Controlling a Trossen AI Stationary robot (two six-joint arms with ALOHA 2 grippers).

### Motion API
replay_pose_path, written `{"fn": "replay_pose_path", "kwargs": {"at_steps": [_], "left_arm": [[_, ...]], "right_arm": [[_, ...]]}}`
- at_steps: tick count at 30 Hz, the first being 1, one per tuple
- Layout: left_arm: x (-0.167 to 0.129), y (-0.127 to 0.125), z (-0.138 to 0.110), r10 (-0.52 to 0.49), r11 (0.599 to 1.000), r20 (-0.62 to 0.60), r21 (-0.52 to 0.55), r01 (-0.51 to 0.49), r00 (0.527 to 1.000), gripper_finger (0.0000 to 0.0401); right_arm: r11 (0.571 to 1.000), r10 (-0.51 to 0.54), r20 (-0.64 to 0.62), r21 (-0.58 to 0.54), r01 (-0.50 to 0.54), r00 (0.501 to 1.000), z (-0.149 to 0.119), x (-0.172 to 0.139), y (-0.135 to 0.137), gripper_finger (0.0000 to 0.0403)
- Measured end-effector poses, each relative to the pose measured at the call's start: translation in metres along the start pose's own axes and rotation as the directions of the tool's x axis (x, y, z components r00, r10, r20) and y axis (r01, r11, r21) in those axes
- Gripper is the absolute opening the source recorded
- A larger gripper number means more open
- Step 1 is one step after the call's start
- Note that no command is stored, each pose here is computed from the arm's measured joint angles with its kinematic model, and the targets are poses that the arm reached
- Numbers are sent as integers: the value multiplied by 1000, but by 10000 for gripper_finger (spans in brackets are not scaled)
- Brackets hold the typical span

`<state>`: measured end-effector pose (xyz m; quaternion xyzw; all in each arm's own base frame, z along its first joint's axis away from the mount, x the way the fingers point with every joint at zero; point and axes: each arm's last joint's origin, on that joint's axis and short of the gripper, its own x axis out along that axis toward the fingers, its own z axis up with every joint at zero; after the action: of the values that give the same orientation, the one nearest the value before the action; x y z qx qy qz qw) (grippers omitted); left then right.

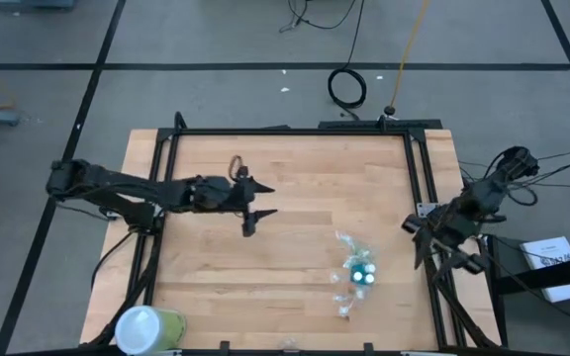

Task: Pick & Place toothbrushing station
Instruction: Return to Home Position

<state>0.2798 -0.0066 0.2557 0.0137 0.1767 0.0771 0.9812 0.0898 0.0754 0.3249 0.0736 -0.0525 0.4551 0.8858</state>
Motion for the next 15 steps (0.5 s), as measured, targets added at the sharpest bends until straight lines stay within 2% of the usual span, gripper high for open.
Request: {"fn": "replay_pose_path", "kwargs": {"at_steps": [3,6,9,11,13,15], "left_arm": [[-26,3,14,-77,996,73,53,73,994,280],[-54,9,13,-116,991,135,82,105,984,280],[-83,20,-9,-89,995,179,68,77,980,280],[-100,26,-28,-83,996,244,46,74,966,280],[-115,31,-52,-80,997,308,7,82,948,280],[-126,33,-71,-83,994,391,-32,104,917,280]], "right_arm": [[997,-26,-7,-76,25,1000,1,-11,3,188],[979,-191,-41,-86,187,981,-3,-21,1,190],[912,-406,-79,-99,398,911,-9,-32,-3,192],[858,-511,-83,-120,500,856,-11,-39,-4,191],[827,-555,-55,-145,543,830,-12,-44,-5,189],[831,-541,-27,-172,529,841,-15,-46,-4,188]]}}
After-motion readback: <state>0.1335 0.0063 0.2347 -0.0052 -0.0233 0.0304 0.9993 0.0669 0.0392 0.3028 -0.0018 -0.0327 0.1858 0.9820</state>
